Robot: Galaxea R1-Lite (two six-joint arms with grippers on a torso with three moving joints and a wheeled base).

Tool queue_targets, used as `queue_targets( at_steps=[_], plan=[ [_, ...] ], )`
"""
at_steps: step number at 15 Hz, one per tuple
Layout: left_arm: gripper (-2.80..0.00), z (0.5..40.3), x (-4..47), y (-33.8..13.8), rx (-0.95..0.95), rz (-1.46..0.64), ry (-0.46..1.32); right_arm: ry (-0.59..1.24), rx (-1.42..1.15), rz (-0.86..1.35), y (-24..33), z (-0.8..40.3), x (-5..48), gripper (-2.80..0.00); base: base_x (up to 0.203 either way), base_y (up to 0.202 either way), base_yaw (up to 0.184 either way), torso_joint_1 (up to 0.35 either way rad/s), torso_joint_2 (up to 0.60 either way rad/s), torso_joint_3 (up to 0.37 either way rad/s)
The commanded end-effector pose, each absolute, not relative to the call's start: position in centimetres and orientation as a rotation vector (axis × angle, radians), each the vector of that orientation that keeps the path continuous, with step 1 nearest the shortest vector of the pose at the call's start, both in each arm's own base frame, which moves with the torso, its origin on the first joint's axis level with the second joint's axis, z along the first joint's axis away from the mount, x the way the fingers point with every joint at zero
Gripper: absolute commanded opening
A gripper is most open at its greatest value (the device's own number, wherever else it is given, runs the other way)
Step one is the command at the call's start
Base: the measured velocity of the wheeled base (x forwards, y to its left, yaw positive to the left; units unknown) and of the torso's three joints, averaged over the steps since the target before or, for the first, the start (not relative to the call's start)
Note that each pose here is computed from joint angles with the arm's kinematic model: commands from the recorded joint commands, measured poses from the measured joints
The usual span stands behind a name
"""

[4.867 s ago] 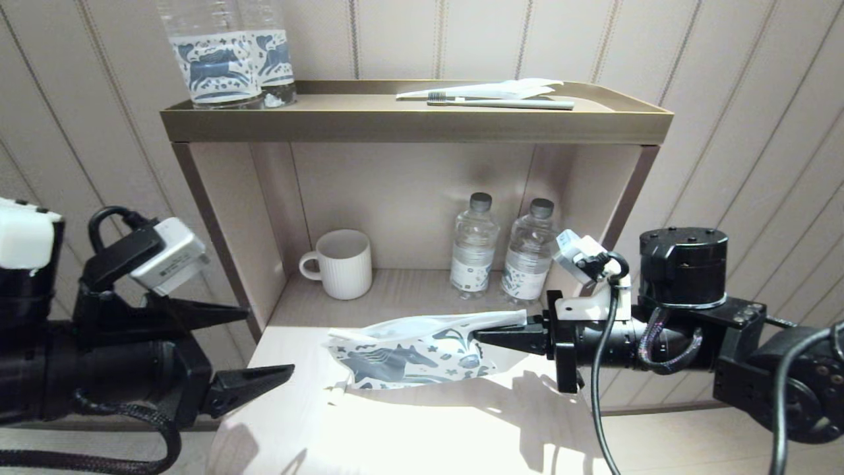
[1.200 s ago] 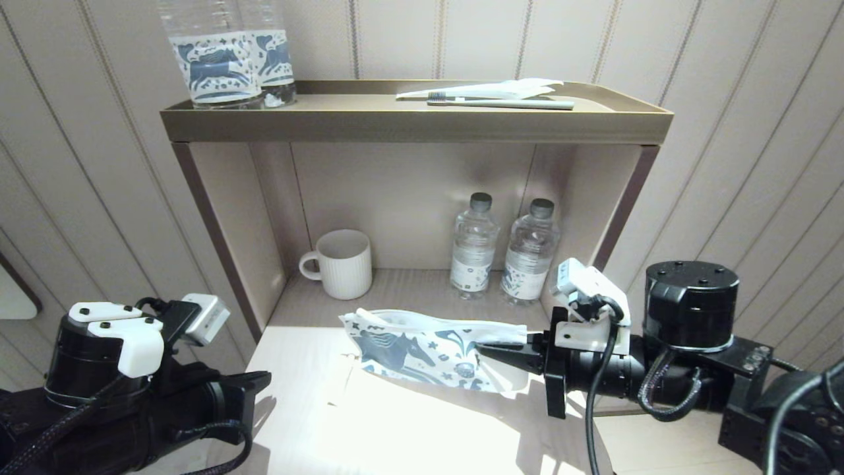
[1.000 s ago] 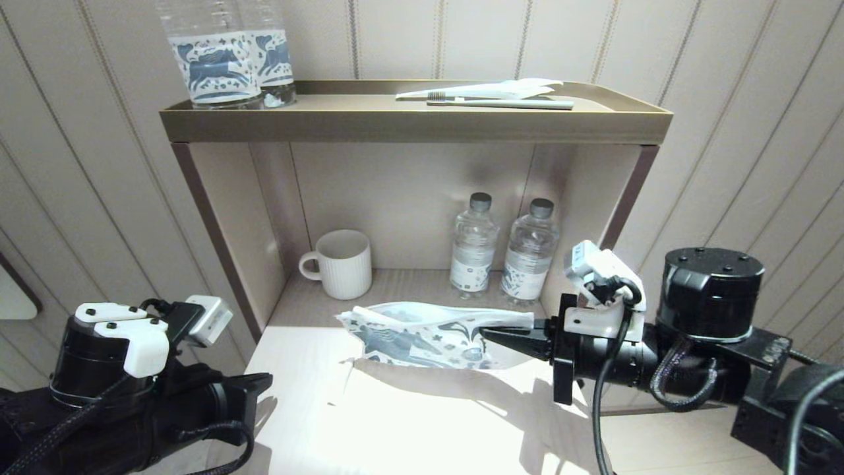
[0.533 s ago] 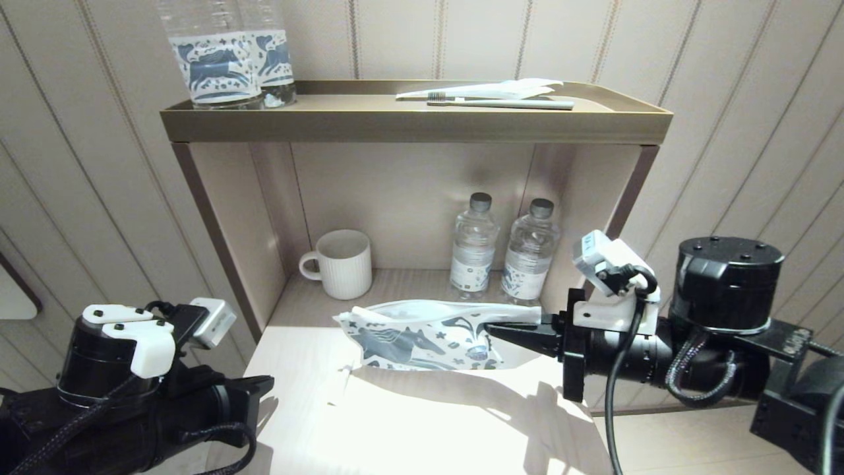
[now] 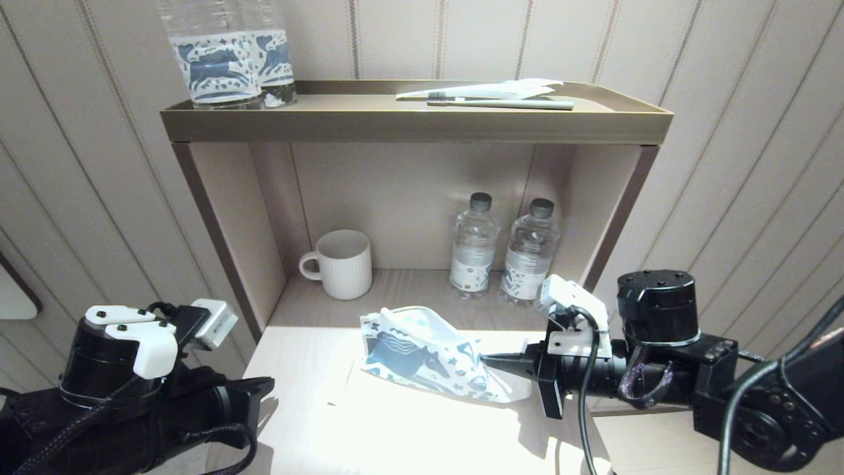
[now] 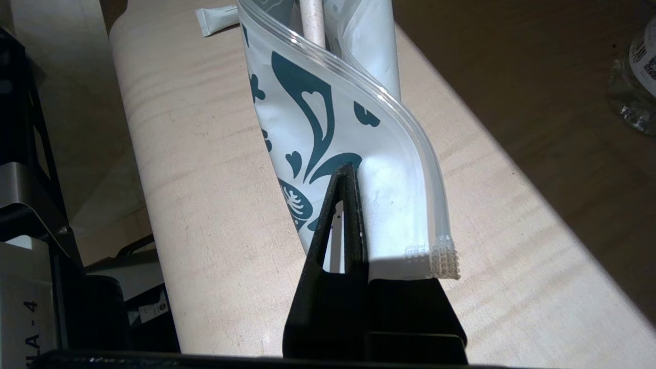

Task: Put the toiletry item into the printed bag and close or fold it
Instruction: Pick up the toothpaste

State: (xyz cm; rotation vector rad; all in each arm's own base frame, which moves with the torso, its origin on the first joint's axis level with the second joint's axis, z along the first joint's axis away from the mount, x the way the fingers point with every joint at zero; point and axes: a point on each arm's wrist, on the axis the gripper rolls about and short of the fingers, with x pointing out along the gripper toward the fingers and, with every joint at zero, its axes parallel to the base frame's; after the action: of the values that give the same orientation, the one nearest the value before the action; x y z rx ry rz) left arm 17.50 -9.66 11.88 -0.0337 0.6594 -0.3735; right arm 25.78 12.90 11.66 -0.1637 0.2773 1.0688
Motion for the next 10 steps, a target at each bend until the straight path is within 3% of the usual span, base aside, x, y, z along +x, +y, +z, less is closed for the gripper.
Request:
queue_targets(
  at_steps=[1, 5, 10],
  plan=[
    [-2.80, 11.8, 17.6, -9.8, -0.035, -0.375, 0.655, 0.291, -0.173, 1.076, 12.9, 11.0, 25.8, -2.80, 0.000, 0.000, 0.000, 0.000, 0.00, 0.000],
    [-2.80, 11.2, 17.8, -9.9, -0.032, -0.379, 0.623, 0.278, -0.196, 1.085, 12.9, 11.1, 25.4, -2.80, 0.000, 0.000, 0.000, 0.000, 0.00, 0.000],
    [-2.80, 11.2, 17.9, -9.9, -0.031, -0.380, 0.627, 0.161, -0.173, 1.062, 12.5, 14.8, 24.6, -2.80, 0.000, 0.000, 0.000, 0.000, 0.00, 0.000]
  ],
)
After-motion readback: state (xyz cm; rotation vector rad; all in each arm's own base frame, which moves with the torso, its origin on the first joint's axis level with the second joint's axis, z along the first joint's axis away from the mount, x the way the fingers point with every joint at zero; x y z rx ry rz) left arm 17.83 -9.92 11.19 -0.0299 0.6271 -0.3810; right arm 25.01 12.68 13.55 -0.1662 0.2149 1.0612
